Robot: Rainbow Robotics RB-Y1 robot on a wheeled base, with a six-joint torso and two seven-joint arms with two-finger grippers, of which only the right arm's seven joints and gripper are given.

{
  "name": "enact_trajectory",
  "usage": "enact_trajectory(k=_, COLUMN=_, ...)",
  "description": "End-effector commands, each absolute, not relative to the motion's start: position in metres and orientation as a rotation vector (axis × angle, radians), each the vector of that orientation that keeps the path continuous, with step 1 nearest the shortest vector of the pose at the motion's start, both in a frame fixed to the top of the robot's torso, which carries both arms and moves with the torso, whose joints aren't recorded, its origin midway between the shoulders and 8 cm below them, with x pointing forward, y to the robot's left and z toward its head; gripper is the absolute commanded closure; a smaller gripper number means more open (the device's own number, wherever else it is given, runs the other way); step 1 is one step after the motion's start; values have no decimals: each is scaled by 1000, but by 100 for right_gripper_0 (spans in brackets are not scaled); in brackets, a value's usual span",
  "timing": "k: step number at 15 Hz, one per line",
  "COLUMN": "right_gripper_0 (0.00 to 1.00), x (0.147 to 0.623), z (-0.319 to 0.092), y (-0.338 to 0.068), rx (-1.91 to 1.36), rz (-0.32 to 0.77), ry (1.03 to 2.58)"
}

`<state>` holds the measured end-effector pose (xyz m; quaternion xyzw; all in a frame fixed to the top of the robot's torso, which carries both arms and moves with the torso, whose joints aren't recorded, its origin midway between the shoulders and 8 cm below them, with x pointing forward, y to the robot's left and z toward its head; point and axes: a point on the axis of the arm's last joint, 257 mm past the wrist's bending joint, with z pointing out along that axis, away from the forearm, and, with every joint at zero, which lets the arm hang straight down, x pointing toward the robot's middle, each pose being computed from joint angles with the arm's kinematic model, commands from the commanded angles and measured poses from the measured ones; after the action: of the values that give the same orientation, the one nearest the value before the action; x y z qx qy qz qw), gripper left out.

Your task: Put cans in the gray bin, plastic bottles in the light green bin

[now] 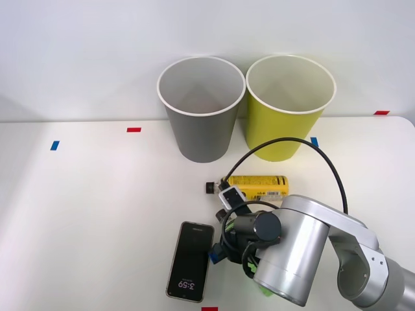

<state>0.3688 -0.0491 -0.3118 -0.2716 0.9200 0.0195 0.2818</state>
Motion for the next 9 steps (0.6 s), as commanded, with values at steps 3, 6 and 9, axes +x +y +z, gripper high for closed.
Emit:
enact_trajectory(k=3, right_gripper_0=0, x=368, z=-314, y=-51, rx=-738, rz=38, ry=2462)
enact_trajectory(k=6, right_gripper_0=0, x=369, z=-318, y=-52, rx=-739, rz=35, ry=2465)
enact_trajectory(k=9, right_gripper_0=0, x=371, z=-322, y=-45, rx=-738, rz=58, ry=2458)
